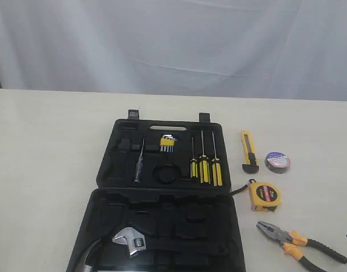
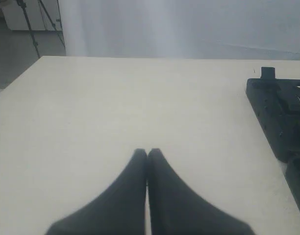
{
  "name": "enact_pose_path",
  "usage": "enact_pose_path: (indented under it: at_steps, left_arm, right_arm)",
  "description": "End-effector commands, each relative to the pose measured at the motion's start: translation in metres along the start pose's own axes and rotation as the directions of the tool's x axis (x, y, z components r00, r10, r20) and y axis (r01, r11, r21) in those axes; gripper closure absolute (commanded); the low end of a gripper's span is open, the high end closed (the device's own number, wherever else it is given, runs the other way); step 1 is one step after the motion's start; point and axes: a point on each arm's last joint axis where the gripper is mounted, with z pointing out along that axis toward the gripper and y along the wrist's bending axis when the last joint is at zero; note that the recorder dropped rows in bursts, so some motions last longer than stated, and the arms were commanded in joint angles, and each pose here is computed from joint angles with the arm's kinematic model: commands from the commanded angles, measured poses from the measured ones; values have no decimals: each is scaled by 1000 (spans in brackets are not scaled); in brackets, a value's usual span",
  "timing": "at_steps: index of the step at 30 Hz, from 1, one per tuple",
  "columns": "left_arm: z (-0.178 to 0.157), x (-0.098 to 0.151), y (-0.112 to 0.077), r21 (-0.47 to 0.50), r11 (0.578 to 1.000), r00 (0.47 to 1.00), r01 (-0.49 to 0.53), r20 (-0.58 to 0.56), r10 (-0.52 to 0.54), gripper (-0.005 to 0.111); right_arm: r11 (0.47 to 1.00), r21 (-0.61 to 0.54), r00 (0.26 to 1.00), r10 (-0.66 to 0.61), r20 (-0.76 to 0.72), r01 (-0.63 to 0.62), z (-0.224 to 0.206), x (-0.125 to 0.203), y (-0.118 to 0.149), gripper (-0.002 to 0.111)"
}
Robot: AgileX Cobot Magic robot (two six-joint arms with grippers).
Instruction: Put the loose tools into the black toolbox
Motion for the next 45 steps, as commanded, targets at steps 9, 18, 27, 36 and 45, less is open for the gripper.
enact_pose_path:
  at_steps: [9,18,27,36,45]
  left_arm:
    - [0,0,0,5,1000,1000,5,4,-5,107]
    - [0,0,0,5,1000,1000,5,4,-5,107]
    - [0,0,0,5,1000,1000,5,4,-5,107]
    - [0,0,0,5,1000,1000,5,4,-5,107]
    - [0,0,0,5,1000,1000,5,4,-5,107]
  right_arm:
    - [1000,-4,1000,-7,9,7,0,0,0,109]
    - [1000,-4,1000,-7,9,7,0,0,0,109]
    - [1000,5,959,-2,284,0,-4,-25,-1,109]
    - [994,-31,915,110,388,-106,-7,-34,-1,109]
    - [995,11,975,104,-195,-104,8,-103,18,109]
